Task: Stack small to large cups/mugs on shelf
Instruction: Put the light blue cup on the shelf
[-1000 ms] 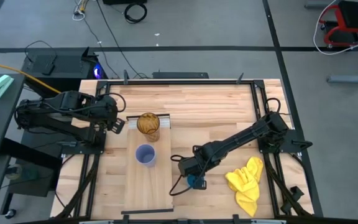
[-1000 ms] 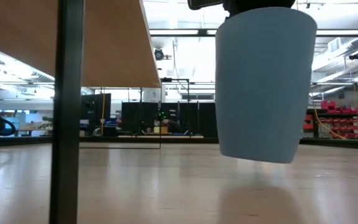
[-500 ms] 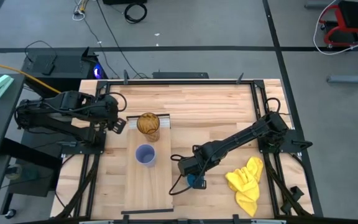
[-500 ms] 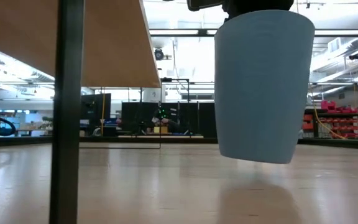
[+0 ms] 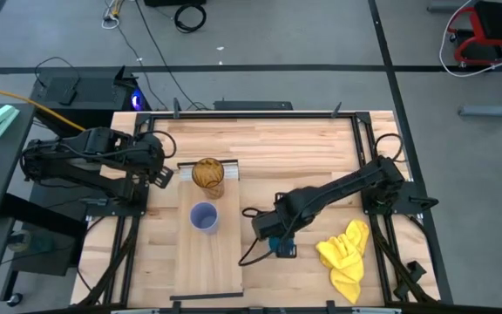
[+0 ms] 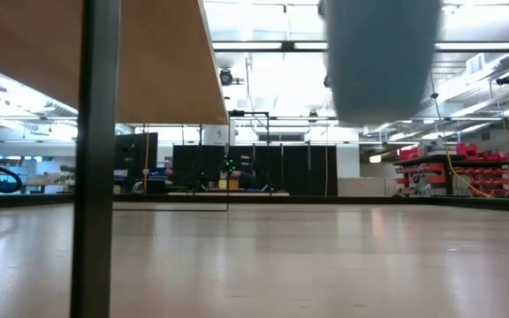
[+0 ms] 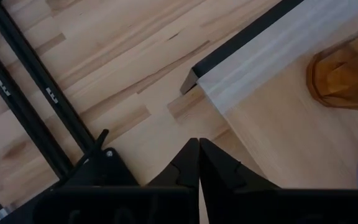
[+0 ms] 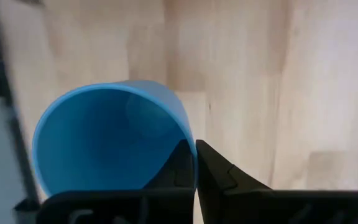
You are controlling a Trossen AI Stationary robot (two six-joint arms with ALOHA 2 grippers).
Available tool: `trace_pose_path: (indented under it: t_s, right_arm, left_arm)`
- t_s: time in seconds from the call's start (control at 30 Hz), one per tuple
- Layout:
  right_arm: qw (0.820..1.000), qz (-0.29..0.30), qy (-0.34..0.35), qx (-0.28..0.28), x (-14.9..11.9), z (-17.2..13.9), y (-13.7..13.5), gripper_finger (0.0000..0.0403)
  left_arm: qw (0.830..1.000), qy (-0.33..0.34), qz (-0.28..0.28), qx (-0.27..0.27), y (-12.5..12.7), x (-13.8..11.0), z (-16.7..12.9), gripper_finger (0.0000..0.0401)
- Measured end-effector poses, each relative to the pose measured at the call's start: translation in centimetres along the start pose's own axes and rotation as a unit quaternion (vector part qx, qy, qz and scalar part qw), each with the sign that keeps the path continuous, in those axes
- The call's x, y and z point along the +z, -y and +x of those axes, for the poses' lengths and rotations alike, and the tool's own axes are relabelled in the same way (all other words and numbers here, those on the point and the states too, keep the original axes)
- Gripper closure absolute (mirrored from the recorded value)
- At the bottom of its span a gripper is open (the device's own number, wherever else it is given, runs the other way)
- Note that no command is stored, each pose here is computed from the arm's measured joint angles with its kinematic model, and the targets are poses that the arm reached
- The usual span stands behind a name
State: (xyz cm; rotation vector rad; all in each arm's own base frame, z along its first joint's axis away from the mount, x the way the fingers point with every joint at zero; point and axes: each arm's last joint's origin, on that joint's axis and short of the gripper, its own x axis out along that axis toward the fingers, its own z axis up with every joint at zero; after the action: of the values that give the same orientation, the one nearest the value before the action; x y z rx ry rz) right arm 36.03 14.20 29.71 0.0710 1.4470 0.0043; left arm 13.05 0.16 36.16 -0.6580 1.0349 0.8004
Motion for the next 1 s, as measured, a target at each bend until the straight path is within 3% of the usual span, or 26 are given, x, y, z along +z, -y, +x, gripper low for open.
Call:
trace_pose_path:
  t_s: [0.2,0.43,0.57,0.8,1.0]
  right_arm:
    - [0.994,-0.001,0.101,0.043,0.9,-6.7,0.0,0.04]
    - [0.982,0.003,0.181,0.055,1.9,-9.8,1.2,0.04]
    - [0.973,-0.002,0.223,0.063,2.8,-10.4,2.0,0.04]
    - [0.975,0.013,0.218,0.047,3.7,-9.7,3.9,0.04]
    - [0.968,-0.02,0.234,0.085,3.7,-9.6,2.0,0.04]
  left_arm:
    - [1.0,0.0,0.0,0.0,0.0,0.0,0.0,0.0378]
    - [1.0,0.0,0.0,0.0,0.0,0.0,0.0,0.0385]
    - [1.0,0.0,-0.01,0.0,0.0,0.0,0.0,0.0388]
    - [1.0,0.0,-0.026,0.0,0.0,0.0,0.0,0.0378]
    - [1.0,0.0,-0.027,0.0,0.0,0.0,0.0,0.0383]
